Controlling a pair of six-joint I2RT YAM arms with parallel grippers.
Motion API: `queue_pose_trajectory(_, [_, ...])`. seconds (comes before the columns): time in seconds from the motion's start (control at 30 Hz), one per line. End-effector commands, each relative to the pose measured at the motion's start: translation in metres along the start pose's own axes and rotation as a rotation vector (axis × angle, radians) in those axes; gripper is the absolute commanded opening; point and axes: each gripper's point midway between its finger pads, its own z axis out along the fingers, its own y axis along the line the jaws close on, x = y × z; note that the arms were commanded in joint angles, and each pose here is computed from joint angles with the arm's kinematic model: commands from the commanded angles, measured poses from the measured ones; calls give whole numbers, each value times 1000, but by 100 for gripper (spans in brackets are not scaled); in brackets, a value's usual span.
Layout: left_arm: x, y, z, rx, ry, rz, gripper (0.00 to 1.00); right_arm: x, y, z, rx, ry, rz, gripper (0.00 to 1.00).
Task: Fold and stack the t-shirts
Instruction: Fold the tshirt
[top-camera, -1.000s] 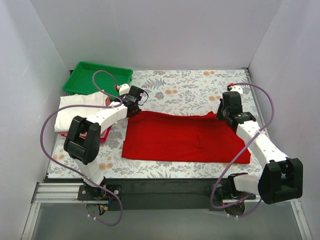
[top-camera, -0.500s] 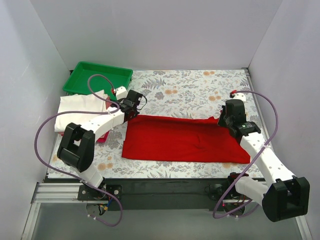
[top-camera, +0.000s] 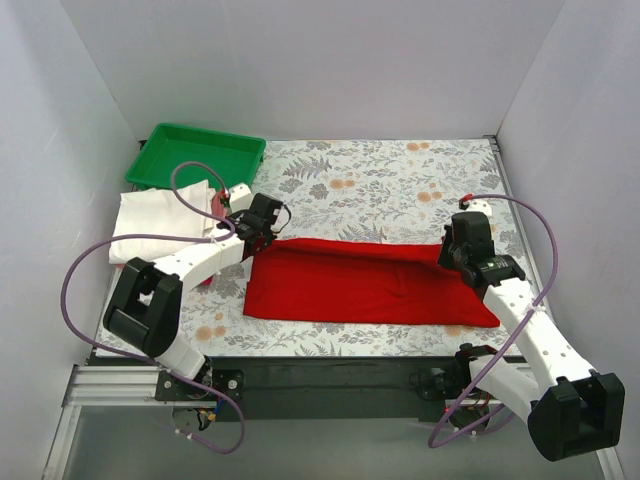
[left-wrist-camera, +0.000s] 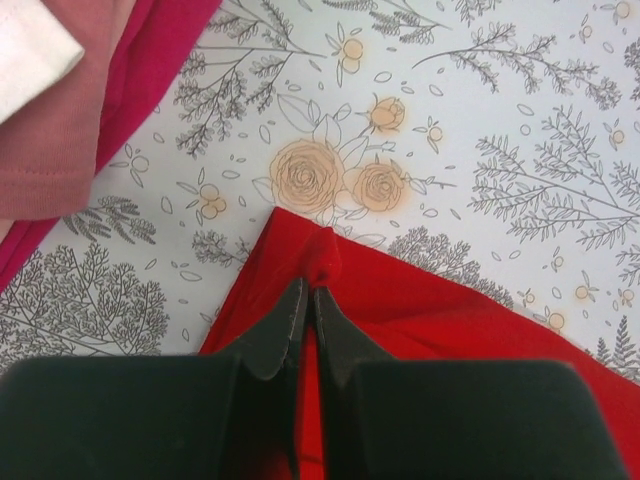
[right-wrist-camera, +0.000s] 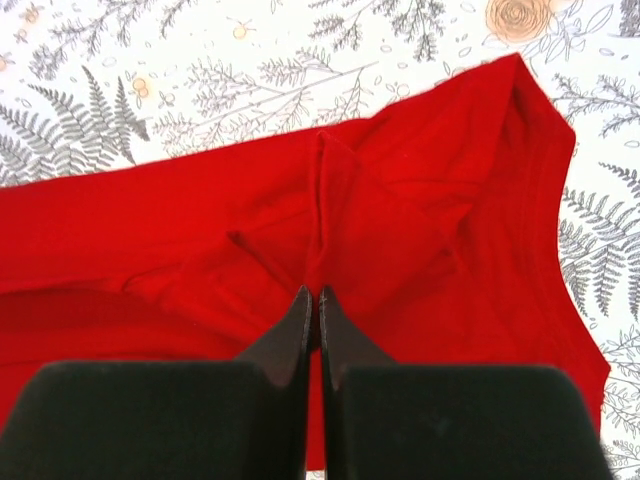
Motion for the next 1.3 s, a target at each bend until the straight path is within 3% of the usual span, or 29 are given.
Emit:
queue_pose_trajectory(0.0, [-15,0,-15,30,-65,-48,0,10,-2,-5,-3,25,-7,1])
queue_pose_trajectory(0.13, [-5,8,-15,33,-50,-41,0,26,1,-8,-37,63,-18,1])
queue_pose_trajectory(0.23, [9,19,-18,22,-19,-39,18,53,8,-14,-83,154,1,13])
queue_pose_trajectory(0.33, [11,46,-36,-35,-20,-130,60,89,13,-26,-131,266,50,38])
queue_pose_trajectory(0.37, [14,57,-43,-63,-9,-131,70,98,18,-30,-167,299,62,57])
queue_pose_trajectory(0.4, [10,59,-49,-61,-20,-144,79,103,20,-33,-184,309,70,66])
queue_pose_trajectory(0.43, [1,57,-62,-16,-36,-171,83,101,22,-37,-212,290,70,74])
queue_pose_trajectory(0.47, [-3,56,-68,2,-39,-176,85,103,23,-39,-225,288,69,93])
queue_pose_trajectory(0.5, [-6,52,-74,33,-42,-183,86,100,23,-40,-228,269,69,98])
queue_pose_trajectory(0.73, [-15,-5,-88,285,2,-132,89,53,36,-40,-260,155,22,98])
queue_pose_trajectory(0.97, [28,-64,-69,476,177,-32,92,27,73,-19,-376,166,-36,98])
queue_pose_trajectory(1.17, [73,-42,-31,346,264,6,92,43,84,21,-372,266,-69,98])
queue_pose_trajectory(1.27, [77,-18,-20,241,240,5,93,69,83,30,-377,363,-71,98])
